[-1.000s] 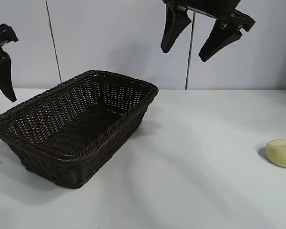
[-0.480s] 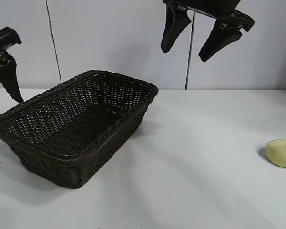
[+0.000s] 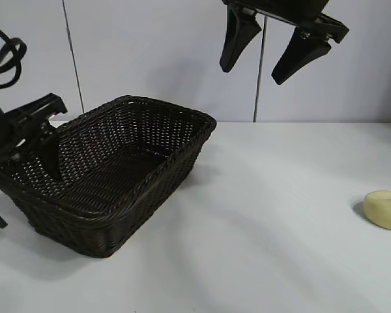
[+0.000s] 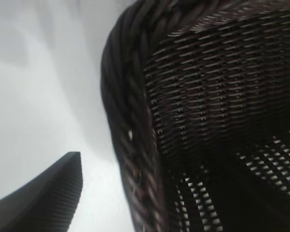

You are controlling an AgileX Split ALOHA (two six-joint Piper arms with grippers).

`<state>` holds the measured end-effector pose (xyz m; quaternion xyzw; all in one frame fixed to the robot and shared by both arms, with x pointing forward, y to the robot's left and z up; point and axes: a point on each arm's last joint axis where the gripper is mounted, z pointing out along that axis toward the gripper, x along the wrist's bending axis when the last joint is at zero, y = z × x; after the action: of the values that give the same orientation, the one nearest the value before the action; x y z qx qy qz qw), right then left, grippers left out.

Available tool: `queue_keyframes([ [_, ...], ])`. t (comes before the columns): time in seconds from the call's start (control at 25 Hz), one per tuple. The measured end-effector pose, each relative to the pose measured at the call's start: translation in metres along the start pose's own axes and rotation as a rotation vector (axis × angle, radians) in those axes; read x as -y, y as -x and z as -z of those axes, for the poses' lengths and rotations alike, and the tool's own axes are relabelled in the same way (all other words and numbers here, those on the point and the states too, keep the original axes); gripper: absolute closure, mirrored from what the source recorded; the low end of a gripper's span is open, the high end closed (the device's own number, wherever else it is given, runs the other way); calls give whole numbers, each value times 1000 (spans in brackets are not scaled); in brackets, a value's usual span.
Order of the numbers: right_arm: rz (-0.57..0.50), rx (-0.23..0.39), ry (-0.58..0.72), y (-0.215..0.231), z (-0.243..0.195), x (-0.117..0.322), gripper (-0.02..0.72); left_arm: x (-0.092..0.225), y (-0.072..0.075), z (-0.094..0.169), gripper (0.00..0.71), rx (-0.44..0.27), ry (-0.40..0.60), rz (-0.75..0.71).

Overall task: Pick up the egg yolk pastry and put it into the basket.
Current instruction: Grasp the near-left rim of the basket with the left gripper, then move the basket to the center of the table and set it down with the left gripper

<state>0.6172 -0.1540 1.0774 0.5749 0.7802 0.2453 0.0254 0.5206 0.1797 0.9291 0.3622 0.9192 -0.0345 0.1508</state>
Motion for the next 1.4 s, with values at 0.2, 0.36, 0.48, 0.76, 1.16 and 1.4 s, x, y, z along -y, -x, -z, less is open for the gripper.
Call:
queue_keyframes([
  [0.2,0,0,0,0,0,0,113,0,0,0,470,2,-5,9],
  [0.36,0,0,0,0,0,0,113,0,1,0,611,11,-6,35],
  [0.48,0,0,0,0,0,0,113,1,1,0,611,4,-13,39],
  [0.76,0,0,0,0,0,0,113,2,0,0,611,5,-33,35],
  [1.16,0,0,0,0,0,0,113,-17,-8,5,611,104,-206,-94],
  [1.4,1,1,0,0,0,0,113,-16,-5,11,611,103,-261,-216],
])
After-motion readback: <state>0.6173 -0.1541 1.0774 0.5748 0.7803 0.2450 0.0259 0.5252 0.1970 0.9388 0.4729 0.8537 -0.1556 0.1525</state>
